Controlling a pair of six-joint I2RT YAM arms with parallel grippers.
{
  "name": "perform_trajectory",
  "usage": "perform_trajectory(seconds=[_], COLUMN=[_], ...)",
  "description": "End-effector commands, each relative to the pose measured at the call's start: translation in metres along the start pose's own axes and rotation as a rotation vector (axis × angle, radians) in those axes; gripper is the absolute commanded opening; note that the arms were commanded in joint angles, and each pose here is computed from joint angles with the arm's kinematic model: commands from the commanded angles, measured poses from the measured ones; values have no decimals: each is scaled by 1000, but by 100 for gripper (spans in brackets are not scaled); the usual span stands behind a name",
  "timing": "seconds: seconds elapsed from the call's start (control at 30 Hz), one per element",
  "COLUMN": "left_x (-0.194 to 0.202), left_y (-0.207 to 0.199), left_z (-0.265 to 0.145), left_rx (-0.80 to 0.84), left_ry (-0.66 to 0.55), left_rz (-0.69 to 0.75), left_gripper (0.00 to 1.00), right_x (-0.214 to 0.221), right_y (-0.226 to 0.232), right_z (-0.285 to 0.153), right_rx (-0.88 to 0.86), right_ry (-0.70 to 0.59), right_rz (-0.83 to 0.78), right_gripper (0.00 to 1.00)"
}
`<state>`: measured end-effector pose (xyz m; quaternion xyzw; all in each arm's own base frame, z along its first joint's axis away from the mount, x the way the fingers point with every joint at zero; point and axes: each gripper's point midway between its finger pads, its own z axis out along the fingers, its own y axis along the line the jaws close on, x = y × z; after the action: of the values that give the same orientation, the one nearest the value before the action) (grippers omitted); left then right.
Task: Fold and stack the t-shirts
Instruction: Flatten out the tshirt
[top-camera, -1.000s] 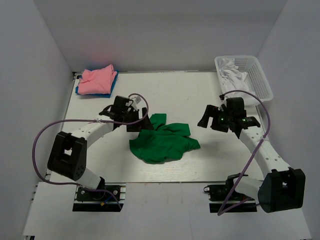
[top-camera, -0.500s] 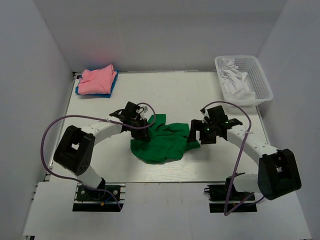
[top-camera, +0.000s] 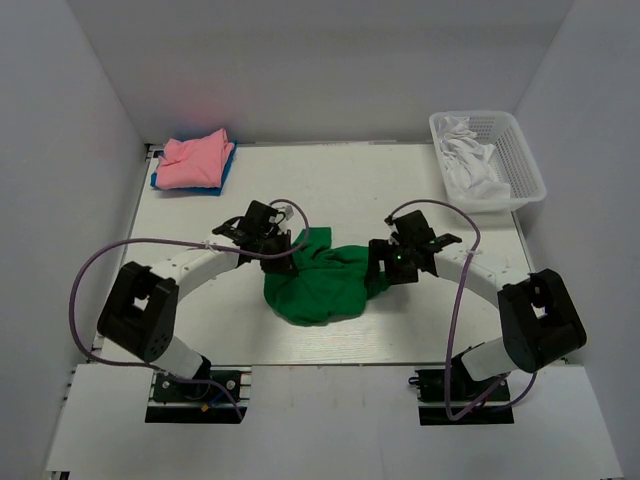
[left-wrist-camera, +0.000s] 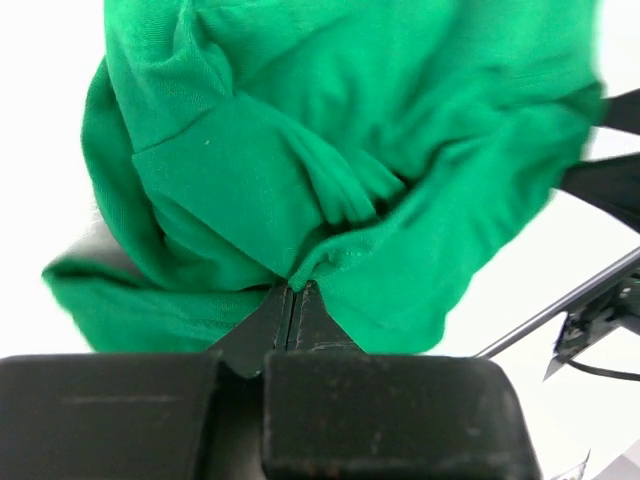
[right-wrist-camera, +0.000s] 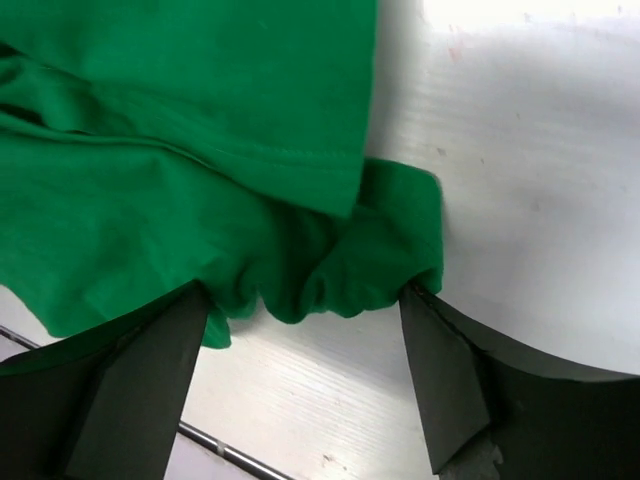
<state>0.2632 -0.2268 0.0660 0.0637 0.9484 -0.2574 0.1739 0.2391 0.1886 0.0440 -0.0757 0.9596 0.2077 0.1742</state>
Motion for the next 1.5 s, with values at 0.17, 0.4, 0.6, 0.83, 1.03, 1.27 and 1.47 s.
perform_trajectory(seconds=[0.17,0.4,0.6,0.83,1.03,1.27,1.47], left_x=[-36,-50,-58,-78,-127,-184,-201], left_y=[-28,-43,-49,-59,-92,-137,-189], left_z=[-36,-44,-48,-71,-132,-241,-320], left_rx=[64,118,131,121,155,230,369], left_ry=[-178,-222,-245,-315,-525,-886,-1029], left_rz=[31,54,54,64,114,165,308], left_gripper=[0,0,0,0,0,0,0], right_x=[-15,-19,-34,-79,-126,-170,-202], right_y=[20,34,35,16,23,19,54], right_z=[3,0,-10,-71,-157,-264,-345], right_rx=[-92,-159,-122,40,103,227,164], right_ry=[-76,-94,-163,-442,-766,-1113,-1326], right_rz=[-45,-85,-103,-64,-52,-21,-120], right_gripper=[31,0,0,0,0,0,0])
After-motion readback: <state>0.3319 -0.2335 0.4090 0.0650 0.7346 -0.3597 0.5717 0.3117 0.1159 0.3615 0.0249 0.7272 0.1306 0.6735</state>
